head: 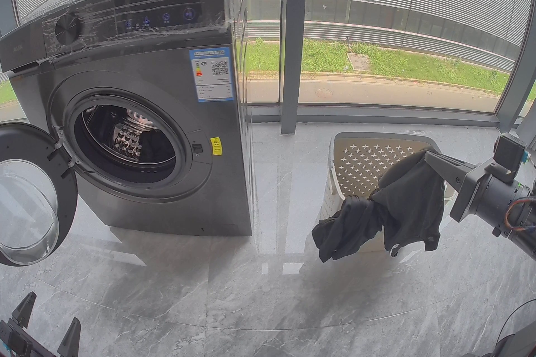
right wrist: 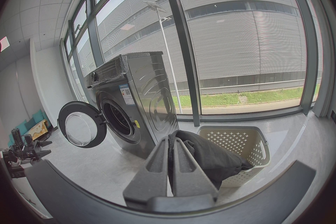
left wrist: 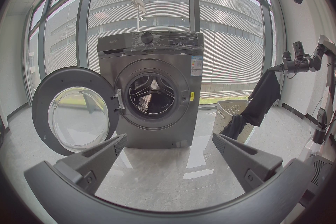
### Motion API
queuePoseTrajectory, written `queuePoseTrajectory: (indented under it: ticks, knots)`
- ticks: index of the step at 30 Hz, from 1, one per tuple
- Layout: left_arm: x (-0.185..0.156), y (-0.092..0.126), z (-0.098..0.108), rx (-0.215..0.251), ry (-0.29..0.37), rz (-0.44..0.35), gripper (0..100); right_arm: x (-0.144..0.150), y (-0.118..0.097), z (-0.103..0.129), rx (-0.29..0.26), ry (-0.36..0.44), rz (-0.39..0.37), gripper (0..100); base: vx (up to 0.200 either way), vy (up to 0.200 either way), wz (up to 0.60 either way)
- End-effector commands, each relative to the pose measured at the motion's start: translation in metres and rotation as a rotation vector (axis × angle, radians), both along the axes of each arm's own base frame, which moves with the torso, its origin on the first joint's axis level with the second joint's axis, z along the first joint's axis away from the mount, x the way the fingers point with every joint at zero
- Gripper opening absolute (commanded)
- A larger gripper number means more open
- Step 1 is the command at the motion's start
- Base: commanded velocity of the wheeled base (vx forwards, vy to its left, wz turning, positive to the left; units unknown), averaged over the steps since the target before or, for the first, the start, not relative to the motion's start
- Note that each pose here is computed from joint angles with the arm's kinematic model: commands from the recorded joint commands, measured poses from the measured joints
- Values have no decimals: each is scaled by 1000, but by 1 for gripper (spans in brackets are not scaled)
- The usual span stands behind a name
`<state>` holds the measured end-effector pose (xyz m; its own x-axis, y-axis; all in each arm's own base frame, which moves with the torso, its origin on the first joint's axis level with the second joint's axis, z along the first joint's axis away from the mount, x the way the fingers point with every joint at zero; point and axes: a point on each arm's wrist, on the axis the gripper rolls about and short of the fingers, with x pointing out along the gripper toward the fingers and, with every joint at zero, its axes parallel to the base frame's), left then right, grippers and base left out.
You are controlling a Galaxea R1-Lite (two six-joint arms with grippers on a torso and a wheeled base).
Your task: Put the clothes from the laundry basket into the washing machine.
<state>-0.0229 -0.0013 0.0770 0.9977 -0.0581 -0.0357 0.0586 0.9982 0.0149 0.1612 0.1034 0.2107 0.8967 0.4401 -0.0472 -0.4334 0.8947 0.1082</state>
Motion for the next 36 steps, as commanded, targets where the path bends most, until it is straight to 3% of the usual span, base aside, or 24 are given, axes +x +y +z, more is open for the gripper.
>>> queuePoseTrajectory:
  ticks: [1,15,21,36]
  knots:
    - [0,0,-5,0,1,0,100,-1,2,-1,0,1,11,0,0,200,0]
    - [0,0,-5,0,1,0,100,-6,8,-2,3,0,62,0,0,200,0]
    - [0,0,-5,0,1,0,100,-8,10,-1,5,-3,80,0,0,0,0]
    - [0,0,-5,0,1,0,100,-8,11,0,8,-6,90,0,-200,0,0]
